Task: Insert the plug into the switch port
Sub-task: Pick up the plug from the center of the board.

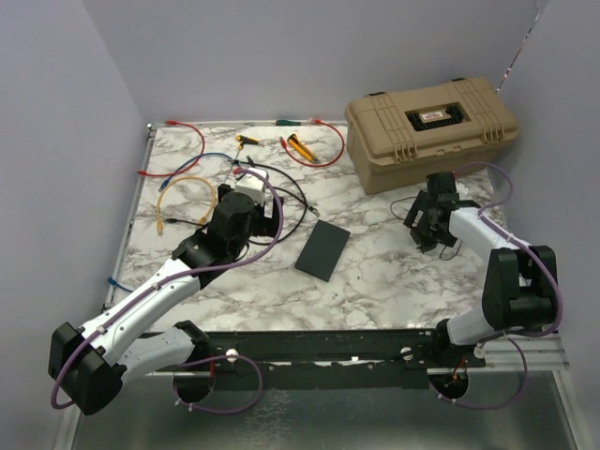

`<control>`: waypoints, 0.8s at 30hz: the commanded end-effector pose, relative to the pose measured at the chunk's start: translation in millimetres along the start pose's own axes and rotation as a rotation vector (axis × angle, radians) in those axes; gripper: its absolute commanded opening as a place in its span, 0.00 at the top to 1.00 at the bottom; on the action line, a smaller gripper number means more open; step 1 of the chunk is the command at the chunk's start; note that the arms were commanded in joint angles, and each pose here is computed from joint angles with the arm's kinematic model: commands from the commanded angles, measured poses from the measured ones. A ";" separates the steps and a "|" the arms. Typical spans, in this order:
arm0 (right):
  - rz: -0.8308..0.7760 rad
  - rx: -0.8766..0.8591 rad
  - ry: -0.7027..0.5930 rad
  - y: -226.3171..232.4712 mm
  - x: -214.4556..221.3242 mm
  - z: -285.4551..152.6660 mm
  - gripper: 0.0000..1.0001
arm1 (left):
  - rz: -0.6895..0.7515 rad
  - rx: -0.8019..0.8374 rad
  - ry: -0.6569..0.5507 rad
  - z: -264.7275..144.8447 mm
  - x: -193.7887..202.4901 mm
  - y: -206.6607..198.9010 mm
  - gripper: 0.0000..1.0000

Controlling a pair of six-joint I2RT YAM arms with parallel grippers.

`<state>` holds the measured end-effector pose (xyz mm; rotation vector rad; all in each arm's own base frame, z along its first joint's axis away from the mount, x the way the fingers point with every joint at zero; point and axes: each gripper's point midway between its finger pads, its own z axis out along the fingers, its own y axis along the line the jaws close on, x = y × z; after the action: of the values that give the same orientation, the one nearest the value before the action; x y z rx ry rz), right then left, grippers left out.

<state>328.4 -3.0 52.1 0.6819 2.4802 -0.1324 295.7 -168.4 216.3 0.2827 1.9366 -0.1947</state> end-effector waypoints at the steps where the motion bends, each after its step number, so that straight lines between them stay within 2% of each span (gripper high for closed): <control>1: 0.023 0.068 0.046 -19.8 18.2 -4.2 0.00 | 0.012 -0.006 0.007 -0.8 5.2 2.0 0.01; 5: 0.032 0.021 0.083 -13.5 27.8 -3.4 0.00 | 0.009 0.002 0.010 -0.5 5.5 0.2 0.01; 9: 0.035 -0.123 0.114 8.3 39.6 -4.3 0.00 | 0.008 0.005 0.014 0.2 6.4 -0.4 0.01; 15: 0.017 -0.334 0.047 39.8 25.6 -25.3 0.00 | 0.007 0.013 0.018 0.8 7.5 -2.5 0.01; 20: -0.009 -0.354 -0.038 42.9 5.1 -33.2 0.00 | 0.006 0.015 0.021 1.4 8.0 -3.1 0.01; 24: -0.031 -0.338 -0.038 42.4 3.7 -26.6 0.00 | 0.006 0.016 0.025 2.1 9.5 -3.5 0.01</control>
<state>322.9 40.6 70.3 0.5475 2.4142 0.2454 295.6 -168.7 214.8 0.2842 1.9406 -0.1949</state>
